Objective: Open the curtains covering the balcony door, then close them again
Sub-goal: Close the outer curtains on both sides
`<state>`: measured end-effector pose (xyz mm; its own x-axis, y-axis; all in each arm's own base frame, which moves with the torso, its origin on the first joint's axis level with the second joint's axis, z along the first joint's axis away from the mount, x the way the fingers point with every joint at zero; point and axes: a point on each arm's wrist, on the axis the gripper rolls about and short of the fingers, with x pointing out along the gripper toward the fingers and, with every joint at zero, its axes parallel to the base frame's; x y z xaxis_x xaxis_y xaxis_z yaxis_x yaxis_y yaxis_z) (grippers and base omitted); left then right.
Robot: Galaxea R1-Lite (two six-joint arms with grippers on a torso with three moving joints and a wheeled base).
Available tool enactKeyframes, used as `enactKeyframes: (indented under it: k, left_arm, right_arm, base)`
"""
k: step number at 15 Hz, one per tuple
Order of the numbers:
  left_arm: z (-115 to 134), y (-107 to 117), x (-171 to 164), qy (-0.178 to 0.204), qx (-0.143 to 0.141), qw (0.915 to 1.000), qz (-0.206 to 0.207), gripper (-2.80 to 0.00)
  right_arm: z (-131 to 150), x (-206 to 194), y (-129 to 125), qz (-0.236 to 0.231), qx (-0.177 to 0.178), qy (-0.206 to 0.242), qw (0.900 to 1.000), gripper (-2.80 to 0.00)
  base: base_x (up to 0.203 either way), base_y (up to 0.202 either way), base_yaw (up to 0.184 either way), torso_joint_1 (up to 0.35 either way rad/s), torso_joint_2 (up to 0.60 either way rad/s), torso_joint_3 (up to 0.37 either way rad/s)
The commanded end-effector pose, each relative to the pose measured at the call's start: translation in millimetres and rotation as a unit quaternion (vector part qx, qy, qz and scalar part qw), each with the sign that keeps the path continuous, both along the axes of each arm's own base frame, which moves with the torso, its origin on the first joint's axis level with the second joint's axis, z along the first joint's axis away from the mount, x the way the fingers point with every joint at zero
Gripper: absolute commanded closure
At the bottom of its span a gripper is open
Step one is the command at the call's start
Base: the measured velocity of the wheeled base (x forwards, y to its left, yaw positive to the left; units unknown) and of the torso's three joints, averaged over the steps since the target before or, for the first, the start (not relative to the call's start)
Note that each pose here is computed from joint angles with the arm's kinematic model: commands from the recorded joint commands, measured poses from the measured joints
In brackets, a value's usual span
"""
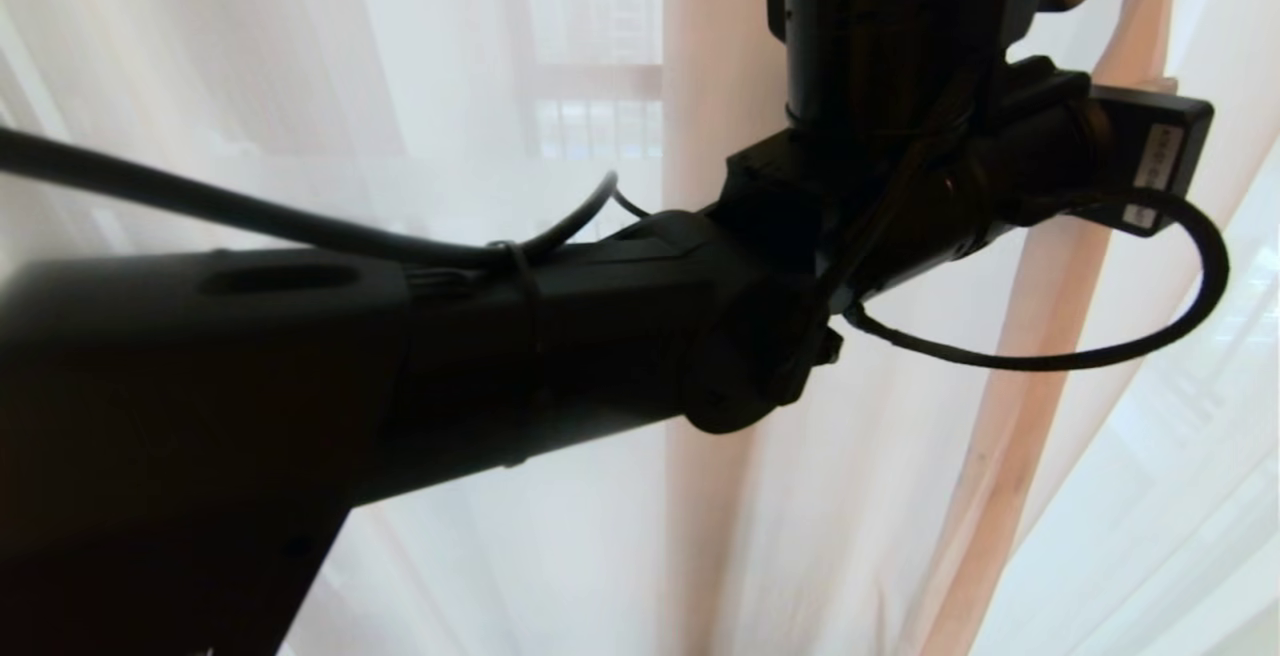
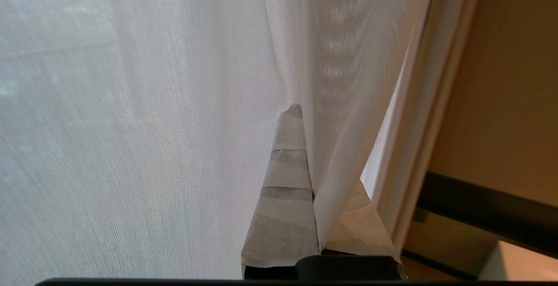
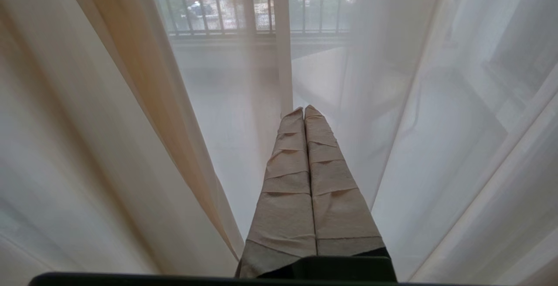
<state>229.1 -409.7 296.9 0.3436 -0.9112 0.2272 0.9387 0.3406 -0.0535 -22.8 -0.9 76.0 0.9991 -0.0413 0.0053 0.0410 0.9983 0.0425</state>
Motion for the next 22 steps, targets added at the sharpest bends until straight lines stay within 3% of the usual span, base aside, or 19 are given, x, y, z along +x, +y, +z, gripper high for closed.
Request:
enactKeyframes:
  k: [1, 3, 6, 10, 15, 18, 19, 22]
  left_arm:
    - [11, 10, 5, -0.014, -0.018, 0.9983, 0.053, 0.00]
    - [25, 27, 18, -0.026, -0.046, 0.9910, 0.123, 0.00]
    - [42, 60, 43, -0.047, -0.057, 0.9798, 0.186, 0.00]
    - [63, 111, 70, -0.055, -0.075, 0.9526, 0.290, 0.00]
    - [70, 164, 87, -0.053, -0.060, 0.9148, 0.396, 0.00]
    - [69, 178, 93, -0.050, -0.055, 0.9066, 0.415, 0.00]
    - [69, 178, 94, -0.050, -0.054, 0.9063, 0.416, -2.80]
    - [69, 178, 94, -0.049, -0.054, 0.9058, 0.417, -2.80]
  right_arm:
    - [0, 0, 0, 0.000, 0.000, 0.000, 1.000, 0.00]
    - [0, 0, 0, 0.000, 0.000, 0.000, 1.000, 0.00]
    - [0, 0, 0, 0.000, 0.000, 0.000, 1.000, 0.00]
    - [0, 0, 0, 0.000, 0.000, 0.000, 1.000, 0.00]
    - [0, 0, 0, 0.000, 0.000, 0.000, 1.000, 0.00]
    - [0, 0, 0, 0.000, 0.000, 0.000, 1.000, 0.00]
    - [0, 0, 0, 0.000, 0.000, 0.000, 1.000, 0.00]
    - [0, 0, 0, 0.000, 0.000, 0.000, 1.000, 0.00]
  base:
    - [0.000, 0.000, 0.000, 0.000, 0.00, 0.000]
    - [0.000, 0.000, 0.000, 0.000, 0.00, 0.000]
    - [0.000, 0.000, 0.000, 0.000, 0.00, 0.000]
    - [0.000, 0.000, 0.000, 0.000, 0.00, 0.000]
    - [0.000, 0.000, 0.000, 0.000, 0.00, 0.000]
    - [0.000, 0.000, 0.000, 0.000, 0.00, 0.000]
    - [0.000, 0.000, 0.000, 0.000, 0.00, 0.000]
    - [0.000, 0.000, 0.000, 0.000, 0.00, 0.000]
